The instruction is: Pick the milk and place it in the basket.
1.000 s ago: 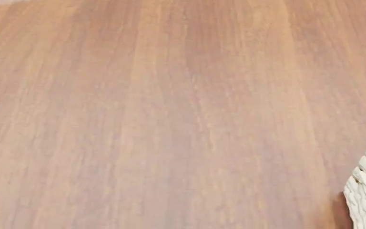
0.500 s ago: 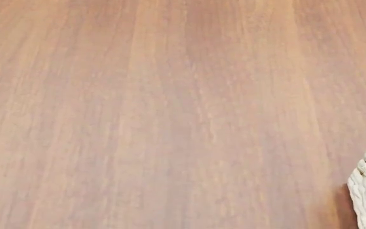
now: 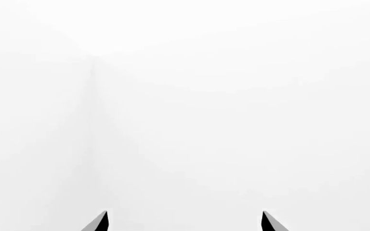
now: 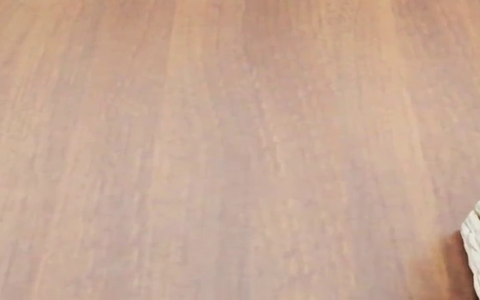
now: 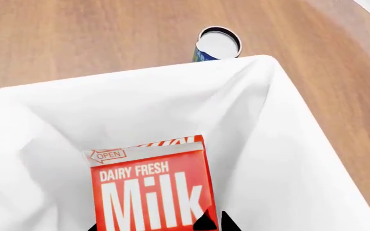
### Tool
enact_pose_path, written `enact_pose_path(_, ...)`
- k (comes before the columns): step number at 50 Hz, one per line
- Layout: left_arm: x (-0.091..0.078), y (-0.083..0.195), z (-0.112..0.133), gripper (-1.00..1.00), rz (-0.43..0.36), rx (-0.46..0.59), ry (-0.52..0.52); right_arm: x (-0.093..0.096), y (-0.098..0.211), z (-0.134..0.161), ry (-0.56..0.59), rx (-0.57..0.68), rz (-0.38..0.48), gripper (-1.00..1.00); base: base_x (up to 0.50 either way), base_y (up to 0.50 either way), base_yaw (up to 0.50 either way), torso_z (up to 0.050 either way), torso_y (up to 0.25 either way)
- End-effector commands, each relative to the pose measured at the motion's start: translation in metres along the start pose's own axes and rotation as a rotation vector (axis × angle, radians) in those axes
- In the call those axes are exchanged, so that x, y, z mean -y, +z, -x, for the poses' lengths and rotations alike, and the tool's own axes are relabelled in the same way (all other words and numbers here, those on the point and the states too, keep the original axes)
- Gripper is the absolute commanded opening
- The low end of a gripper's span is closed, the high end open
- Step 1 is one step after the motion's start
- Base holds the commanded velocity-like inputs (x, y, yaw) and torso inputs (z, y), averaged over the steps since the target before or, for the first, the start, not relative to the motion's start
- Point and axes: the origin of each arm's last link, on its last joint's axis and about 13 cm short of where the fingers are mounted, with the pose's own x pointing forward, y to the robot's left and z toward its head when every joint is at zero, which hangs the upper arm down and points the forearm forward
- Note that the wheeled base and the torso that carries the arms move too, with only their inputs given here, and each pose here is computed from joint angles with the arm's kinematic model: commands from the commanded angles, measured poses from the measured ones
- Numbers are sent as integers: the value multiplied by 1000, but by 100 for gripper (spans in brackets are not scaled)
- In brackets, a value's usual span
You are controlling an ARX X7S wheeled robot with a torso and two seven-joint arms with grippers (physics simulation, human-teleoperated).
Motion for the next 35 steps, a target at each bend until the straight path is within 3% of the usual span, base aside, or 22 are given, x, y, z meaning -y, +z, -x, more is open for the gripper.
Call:
enact_pose_path(1,-3,1,-1,100,11,31,16,5,8,4,-27,73,-13,-100,0,0,0,0,0)
enact_pose_path(21,-3,2,-2,100,16,34,16,6,8,4,-32,74,-12,-100,0,0,0,0,0)
enact_pose_path(22,-3,2,-2,100,15,35,16,6,8,4,-29,76,-12,100,0,0,0,0,0)
enact_pose_path(35,-3,2,-2,100,17,34,16,7,8,5,-37,76,-8,100,0,0,0,0,0)
